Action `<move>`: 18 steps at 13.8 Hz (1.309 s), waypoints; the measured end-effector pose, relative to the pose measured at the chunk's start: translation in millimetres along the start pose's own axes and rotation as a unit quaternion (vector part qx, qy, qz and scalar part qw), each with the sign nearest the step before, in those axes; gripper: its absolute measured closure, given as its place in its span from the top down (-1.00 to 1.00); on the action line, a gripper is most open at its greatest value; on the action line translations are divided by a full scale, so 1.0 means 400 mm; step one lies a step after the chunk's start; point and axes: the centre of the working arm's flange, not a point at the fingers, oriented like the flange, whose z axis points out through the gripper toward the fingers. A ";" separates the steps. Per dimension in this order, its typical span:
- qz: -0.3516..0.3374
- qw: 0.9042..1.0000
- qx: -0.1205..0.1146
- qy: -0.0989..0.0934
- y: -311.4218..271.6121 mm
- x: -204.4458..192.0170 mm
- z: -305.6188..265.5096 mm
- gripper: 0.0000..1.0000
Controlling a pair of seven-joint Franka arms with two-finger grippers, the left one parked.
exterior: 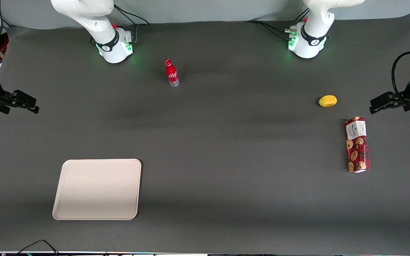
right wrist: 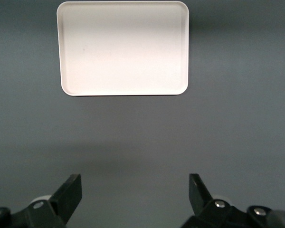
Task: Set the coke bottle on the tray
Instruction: 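Move the right gripper toward the red Coca-Cola bottle, then lower the open right gripper around the red Coca-Cola bottle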
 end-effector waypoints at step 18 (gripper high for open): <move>-0.005 0.998 0.026 -0.055 -0.850 -0.358 0.285 1.00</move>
